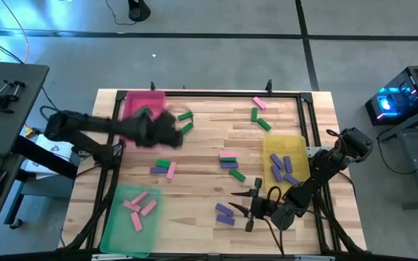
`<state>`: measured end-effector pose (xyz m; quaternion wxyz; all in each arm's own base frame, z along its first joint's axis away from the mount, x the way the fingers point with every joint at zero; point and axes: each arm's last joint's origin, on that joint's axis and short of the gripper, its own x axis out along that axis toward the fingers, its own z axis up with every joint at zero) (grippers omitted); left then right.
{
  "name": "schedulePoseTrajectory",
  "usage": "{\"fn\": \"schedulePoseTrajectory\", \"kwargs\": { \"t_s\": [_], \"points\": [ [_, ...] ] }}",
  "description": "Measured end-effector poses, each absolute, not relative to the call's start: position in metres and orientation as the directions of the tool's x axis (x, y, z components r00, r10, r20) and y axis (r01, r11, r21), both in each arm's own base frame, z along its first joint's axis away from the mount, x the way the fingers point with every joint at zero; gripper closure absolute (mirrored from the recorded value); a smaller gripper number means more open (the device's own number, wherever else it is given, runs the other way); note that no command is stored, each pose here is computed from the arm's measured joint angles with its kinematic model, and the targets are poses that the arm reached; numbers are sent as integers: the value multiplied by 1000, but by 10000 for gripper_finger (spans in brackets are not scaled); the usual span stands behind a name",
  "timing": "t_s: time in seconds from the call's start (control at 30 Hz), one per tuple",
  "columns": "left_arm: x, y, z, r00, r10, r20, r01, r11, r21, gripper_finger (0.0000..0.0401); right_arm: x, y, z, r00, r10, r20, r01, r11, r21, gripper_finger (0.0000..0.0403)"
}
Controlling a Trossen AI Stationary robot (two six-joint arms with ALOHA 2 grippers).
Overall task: Sort blocks
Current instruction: Put the green block into the pink bin
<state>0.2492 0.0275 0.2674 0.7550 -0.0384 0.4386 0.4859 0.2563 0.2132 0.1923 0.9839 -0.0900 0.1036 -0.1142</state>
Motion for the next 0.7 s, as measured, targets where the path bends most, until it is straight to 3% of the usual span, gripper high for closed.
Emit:
{"fn": "schedulePoseTrajectory", "kwargs": {
  "t_s": [0.13, 0.37, 0.7],
  "points": [
    [233, 95, 264, -11, 618, -786, -806, 460, 373, 328, 257, 213, 192, 952, -243, -187, 207, 958, -197, 267],
    [201, 190, 243, -88, 471, -878, -852, 420, 311, 328, 257, 214, 191, 958, -198, -206, 166, 972, -164, 267],
    [196, 240, 176, -177, 281, -943, -842, 454, 293, 328, 256, 214, 189, 957, -191, -220, 158, 974, -159, 267]
  ]
}}
